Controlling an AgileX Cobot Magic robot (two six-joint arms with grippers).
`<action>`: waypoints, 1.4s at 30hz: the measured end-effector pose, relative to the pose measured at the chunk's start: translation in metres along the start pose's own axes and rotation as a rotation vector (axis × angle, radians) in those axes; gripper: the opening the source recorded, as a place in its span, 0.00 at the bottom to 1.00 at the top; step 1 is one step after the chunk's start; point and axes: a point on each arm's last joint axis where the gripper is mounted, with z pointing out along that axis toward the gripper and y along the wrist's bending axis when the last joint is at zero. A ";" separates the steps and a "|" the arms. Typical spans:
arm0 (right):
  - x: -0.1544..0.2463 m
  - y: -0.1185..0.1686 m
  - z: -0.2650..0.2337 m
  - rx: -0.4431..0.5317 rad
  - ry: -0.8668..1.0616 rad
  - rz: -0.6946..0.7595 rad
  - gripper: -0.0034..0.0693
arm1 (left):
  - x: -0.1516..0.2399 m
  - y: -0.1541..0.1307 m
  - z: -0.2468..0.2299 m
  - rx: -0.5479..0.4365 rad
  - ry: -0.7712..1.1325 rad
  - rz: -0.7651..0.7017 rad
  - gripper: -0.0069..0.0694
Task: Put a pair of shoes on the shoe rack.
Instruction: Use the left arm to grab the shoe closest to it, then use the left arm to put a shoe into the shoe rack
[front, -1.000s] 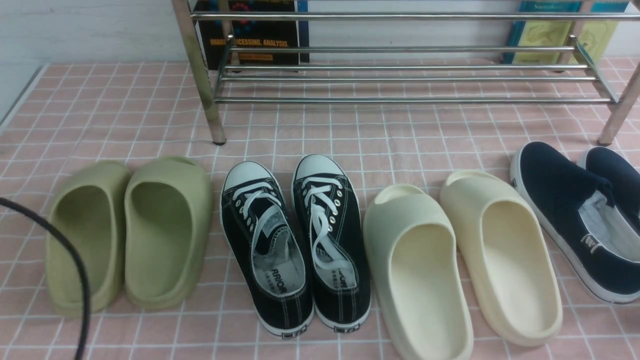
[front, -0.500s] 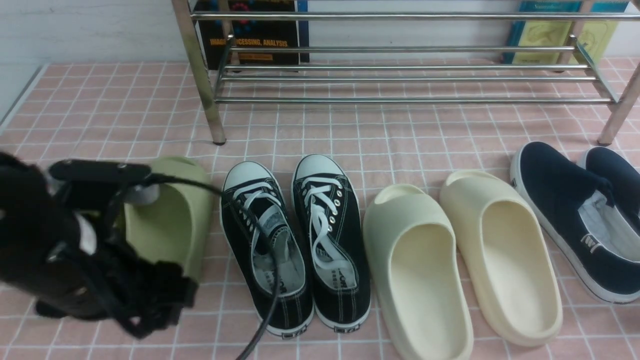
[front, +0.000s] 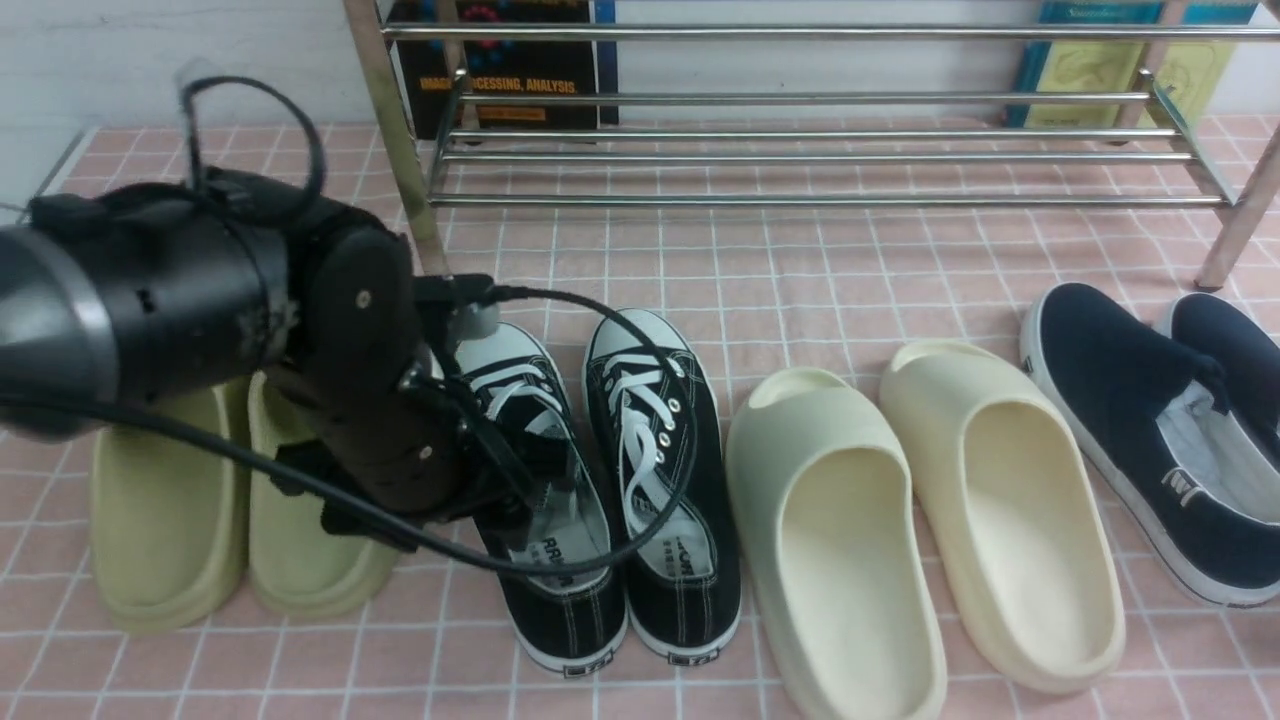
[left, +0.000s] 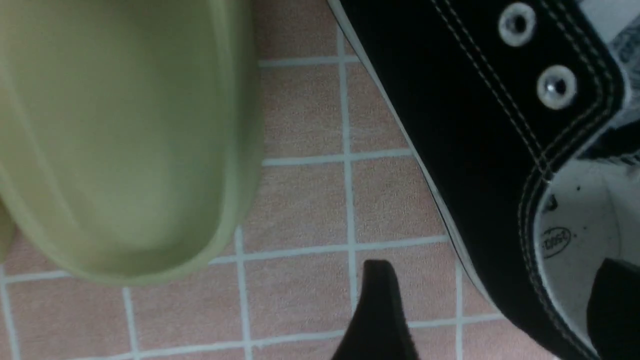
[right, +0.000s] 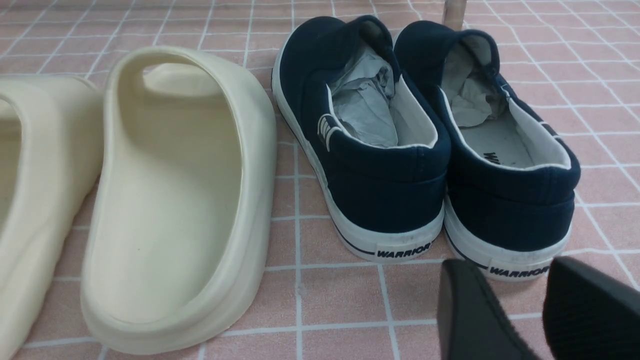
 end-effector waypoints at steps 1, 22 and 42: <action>0.000 0.000 0.000 0.000 0.000 0.000 0.38 | -0.001 -0.001 0.006 -0.001 0.005 -0.001 0.80; 0.000 0.000 0.000 0.000 0.000 0.001 0.38 | -0.025 -0.003 -0.030 -0.001 -0.186 -0.007 0.11; 0.000 0.000 0.000 0.000 0.000 0.001 0.38 | -0.131 0.010 -0.054 -0.003 -0.296 -0.035 0.11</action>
